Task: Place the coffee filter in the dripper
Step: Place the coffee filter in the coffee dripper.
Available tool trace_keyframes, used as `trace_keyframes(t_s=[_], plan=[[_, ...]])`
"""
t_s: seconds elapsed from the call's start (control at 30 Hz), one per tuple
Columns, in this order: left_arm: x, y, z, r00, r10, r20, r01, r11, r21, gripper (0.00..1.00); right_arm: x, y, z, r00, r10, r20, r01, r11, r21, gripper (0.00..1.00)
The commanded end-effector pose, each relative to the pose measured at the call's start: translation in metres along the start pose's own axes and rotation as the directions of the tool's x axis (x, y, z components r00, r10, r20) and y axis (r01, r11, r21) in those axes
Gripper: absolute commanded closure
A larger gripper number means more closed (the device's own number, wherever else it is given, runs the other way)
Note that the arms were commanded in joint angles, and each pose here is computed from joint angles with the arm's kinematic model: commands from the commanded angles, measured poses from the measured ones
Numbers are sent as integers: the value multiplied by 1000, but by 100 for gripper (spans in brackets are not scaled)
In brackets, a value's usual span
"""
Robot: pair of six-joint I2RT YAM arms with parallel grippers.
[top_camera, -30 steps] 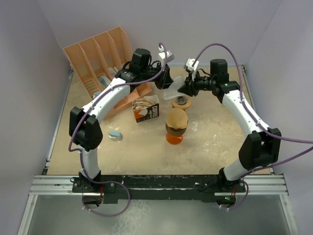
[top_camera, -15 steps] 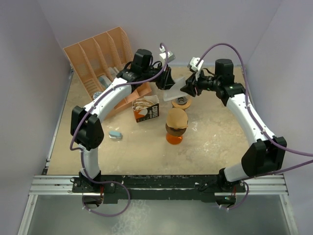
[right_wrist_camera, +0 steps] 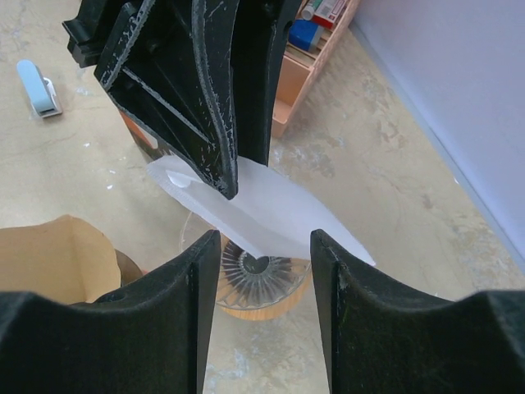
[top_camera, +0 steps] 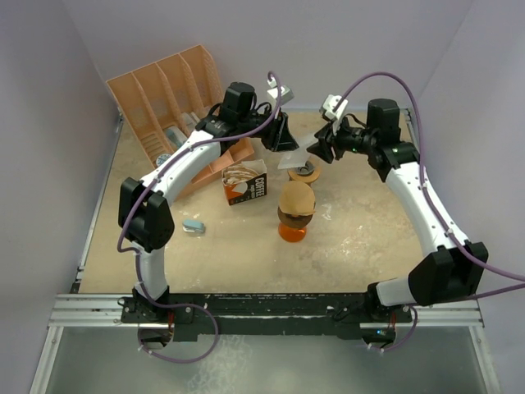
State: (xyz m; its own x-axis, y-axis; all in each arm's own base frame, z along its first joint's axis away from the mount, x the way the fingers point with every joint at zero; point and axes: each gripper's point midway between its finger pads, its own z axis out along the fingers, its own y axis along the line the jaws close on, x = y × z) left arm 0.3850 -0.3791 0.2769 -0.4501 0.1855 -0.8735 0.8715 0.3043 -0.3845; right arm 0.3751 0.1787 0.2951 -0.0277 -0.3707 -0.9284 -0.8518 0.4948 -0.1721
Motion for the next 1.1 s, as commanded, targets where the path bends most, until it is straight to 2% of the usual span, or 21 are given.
trace_keyframes(t_s=[0.0,0.23,0.3,0.4,0.53,0.6,1.07], plan=[[-24,-17,-8,998,44,53,-45,999,25,70,-30,-6,-18,996,-79,36,77,996,50,48],[-19,-12,-9,998,52,37,-52,999,5,69,-30,-5,-22,989,-147,6,146,989,29,45],[-18,-12,-8,998,60,30,-60,998,3,71,-28,-4,-21,983,-182,-8,182,983,5,45],[-16,-13,-7,997,70,25,-70,998,7,79,-27,-5,-20,966,-256,-23,256,966,-30,44],[-16,-18,-3,995,98,23,-99,995,26,95,-24,-4,-15,941,-336,-35,333,940,-74,44],[-15,-21,-2,993,115,19,-116,993,32,98,-20,-2,-12,930,-365,-42,360,928,-101,44],[-13,-18,-4,982,186,-31,-185,982,25,100,4,5,-3,901,-429,-72,409,892,-195,46]])
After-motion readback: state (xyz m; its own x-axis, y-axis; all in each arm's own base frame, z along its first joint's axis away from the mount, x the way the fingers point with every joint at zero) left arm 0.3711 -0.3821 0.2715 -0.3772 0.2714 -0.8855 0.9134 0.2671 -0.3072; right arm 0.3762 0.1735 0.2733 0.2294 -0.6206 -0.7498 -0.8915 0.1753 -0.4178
